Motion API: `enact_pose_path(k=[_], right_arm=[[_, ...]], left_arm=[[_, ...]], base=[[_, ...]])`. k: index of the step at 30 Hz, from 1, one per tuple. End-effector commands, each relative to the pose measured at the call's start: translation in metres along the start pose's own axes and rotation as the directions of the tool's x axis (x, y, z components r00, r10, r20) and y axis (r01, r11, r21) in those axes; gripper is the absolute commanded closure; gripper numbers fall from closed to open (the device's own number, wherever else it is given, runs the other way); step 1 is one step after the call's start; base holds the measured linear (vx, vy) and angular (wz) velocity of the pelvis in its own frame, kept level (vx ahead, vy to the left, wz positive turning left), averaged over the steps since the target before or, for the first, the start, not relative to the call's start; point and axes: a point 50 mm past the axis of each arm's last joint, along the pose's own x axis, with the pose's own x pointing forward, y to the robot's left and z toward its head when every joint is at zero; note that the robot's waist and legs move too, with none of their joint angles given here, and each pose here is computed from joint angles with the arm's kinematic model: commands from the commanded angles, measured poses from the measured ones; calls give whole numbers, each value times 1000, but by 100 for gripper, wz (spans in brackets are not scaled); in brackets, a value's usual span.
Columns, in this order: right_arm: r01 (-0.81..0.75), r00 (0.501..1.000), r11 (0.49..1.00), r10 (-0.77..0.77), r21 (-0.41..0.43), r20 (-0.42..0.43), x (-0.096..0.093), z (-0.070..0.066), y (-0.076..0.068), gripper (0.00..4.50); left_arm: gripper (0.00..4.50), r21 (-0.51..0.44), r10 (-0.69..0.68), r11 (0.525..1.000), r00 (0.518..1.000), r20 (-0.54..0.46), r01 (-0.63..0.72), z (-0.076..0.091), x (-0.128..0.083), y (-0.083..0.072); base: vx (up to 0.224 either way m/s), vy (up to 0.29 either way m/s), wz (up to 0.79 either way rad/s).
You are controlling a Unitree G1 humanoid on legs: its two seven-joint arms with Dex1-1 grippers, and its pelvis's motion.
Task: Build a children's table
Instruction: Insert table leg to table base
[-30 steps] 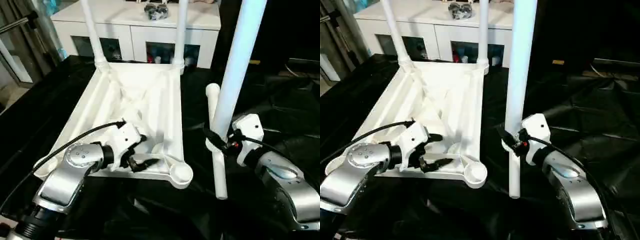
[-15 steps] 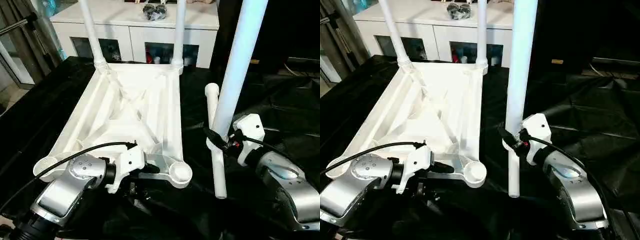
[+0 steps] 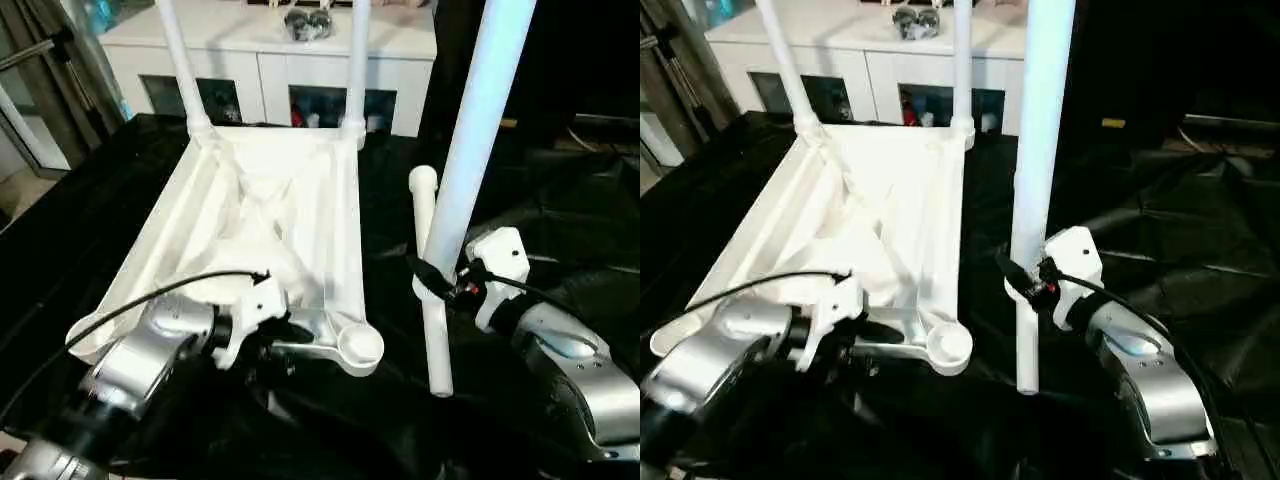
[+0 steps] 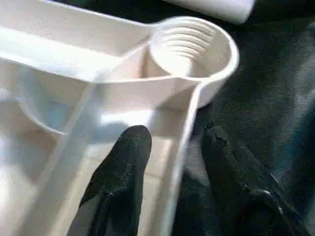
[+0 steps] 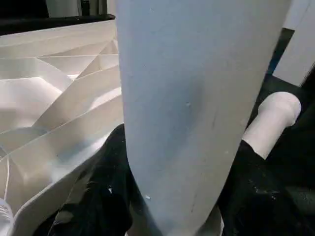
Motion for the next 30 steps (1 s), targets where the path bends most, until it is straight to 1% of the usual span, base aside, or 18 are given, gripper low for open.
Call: enact_pose_path(k=[1, 5, 6, 8, 11, 12, 15, 17, 19, 21, 24, 25, 26, 28, 29, 30], right_arm=[[13, 1000, 1000, -12, -24, 21, -2, 5, -2, 260], [16, 1000, 1000, -16, -22, 20, -3, 4, -2, 260], [16, 1000, 1000, -16, -22, 19, -3, 4, -2, 260], [17, 1000, 1000, -17, -21, 20, -2, 5, -2, 260], [17, 1000, 1000, -17, -21, 21, -2, 5, -1, 260], [17, 1000, 1000, -17, -21, 22, -2, 5, -1, 260], [12, 1000, 1000, -12, -17, 23, -2, 6, -1, 260], [3, 1000, 1000, -3, -8, 26, -1, 6, 1, 260], [-11, 1000, 1000, 11, 3, 29, -1, 6, 2, 260], [-15, 999, 1000, 15, 6, 31, 0, 6, 2, 260], [-18, 999, 1000, 17, 10, 35, 0, 7, 2, 261], [-21, 999, 1000, 20, 14, 38, 1, 7, 2, 261], [-25, 999, 999, 24, 20, 42, 1, 7, 2, 261], [-34, 998, 999, 33, 27, 45, 2, 8, 3, 261], [-34, 998, 999, 33, 27, 45, 2, 8, 3, 261], [-41, 998, 999, 40, 32, 47, 3, 8, 4, 261]], left_arm=[[278, 19, -25, 999, 999, -45, 26, -1, -2, 4], [313, 13, -53, 998, 997, -57, 54, -3, -2, 4], [313, 12, -62, 998, 996, -60, 63, -4, -2, 4], [341, 8, -82, 997, 994, -71, 83, -6, -3, 3], [368, 8, -82, 997, 994, -72, 83, -7, -3, 4], [368, 8, -82, 997, 994, -73, 83, -7, -4, 4], [393, 6, -79, 997, 994, -79, 79, -9, -4, 4], [400, 3, -72, 997, 995, -74, 73, -9, -5, 5], [428, -24, -63, 998, 997, -36, 62, -8, -5, 4], [432, -50, -51, 998, 998, -25, 50, -8, -6, 3], [446, -81, -10, 997, 999, -35, 7, -12, -7, 1], [449, -96, 35, 995, 999, -24, -37, -12, -5, 1], [449, -136, 133, 982, 991, -2, -132, -12, -3, 3], [449, -171, 183, 969, 983, 14, -178, -10, -1, 2], [450, -171, 183, 969, 983, 14, -178, -10, -1, 2], [450, -180, 195, 966, 980, 28, -187, -7, 1, -1]], base=[[0, 0, 0], [0, 0, 0], [0, 0, 0], [0, 0, 0], [0, 0, 0], [0, 0, 0], [0, 0, 0], [0, 0, 0], [0, 0, 0], [0, 0, 0], [0, 0, 0], [0, 0, 0], [0, 0, 0], [0, 0, 0], [0, 0, 0], [0, 0, 0]])
